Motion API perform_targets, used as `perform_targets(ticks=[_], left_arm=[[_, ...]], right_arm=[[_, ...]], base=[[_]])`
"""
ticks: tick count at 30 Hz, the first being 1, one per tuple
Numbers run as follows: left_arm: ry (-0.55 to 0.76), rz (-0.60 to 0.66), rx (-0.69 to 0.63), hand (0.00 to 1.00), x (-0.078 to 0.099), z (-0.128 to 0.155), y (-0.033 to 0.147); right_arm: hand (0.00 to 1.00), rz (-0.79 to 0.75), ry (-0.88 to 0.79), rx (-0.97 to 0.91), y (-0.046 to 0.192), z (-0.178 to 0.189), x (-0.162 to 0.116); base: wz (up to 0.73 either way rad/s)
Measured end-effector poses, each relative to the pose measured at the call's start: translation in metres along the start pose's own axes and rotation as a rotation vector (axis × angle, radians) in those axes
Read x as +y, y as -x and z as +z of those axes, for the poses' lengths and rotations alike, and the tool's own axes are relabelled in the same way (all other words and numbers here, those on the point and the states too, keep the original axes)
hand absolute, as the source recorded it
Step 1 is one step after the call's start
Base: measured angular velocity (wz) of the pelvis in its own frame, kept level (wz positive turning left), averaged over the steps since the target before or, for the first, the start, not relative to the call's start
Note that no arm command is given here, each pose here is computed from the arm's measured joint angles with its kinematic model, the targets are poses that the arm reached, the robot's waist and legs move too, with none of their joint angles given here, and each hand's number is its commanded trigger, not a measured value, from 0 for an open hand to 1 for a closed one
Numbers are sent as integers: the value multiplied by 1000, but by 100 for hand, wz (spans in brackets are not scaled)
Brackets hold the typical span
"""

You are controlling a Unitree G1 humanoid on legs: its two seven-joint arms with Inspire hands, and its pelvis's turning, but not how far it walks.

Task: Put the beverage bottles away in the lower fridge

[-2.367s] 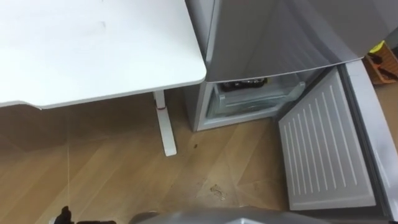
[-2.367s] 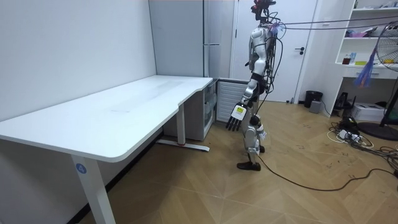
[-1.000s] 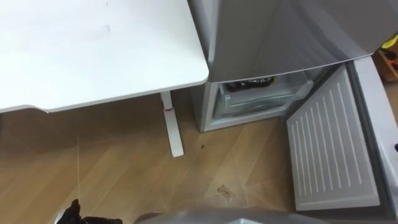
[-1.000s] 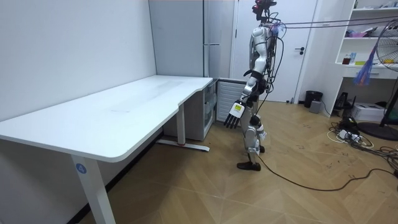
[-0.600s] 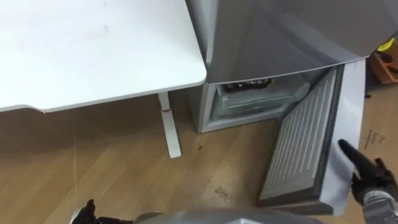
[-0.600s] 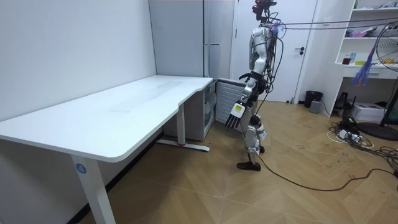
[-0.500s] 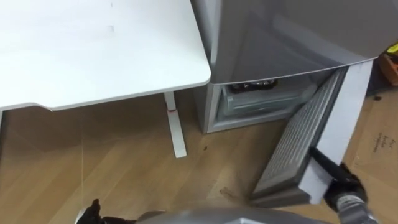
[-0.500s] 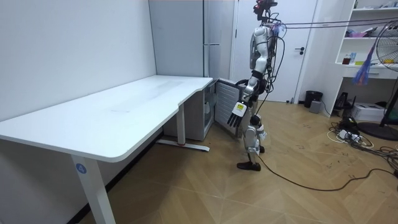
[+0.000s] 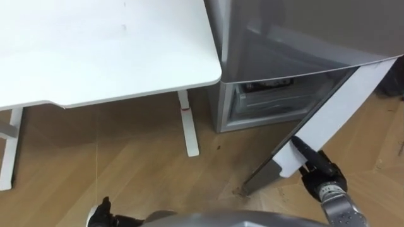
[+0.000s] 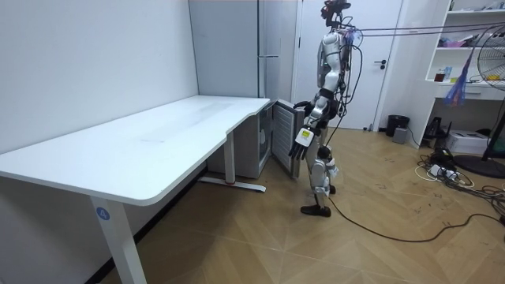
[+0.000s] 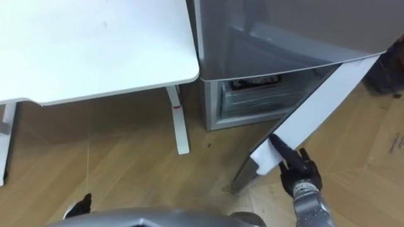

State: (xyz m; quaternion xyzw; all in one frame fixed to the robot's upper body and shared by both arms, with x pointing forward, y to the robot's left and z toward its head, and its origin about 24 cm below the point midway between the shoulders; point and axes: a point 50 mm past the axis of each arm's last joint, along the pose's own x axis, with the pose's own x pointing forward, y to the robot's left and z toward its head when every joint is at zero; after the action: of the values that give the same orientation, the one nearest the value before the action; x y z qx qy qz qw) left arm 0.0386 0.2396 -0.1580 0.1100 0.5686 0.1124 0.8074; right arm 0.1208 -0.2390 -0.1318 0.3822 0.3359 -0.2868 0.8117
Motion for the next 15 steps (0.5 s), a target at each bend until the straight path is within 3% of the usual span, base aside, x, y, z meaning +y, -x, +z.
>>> perform_targets(ticks=[15], left_arm=[[-99, 0, -41, 0, -2, 18, -6]], right_arm=[[0, 61, 66, 1, 1, -4, 22]], base=[[-4]])
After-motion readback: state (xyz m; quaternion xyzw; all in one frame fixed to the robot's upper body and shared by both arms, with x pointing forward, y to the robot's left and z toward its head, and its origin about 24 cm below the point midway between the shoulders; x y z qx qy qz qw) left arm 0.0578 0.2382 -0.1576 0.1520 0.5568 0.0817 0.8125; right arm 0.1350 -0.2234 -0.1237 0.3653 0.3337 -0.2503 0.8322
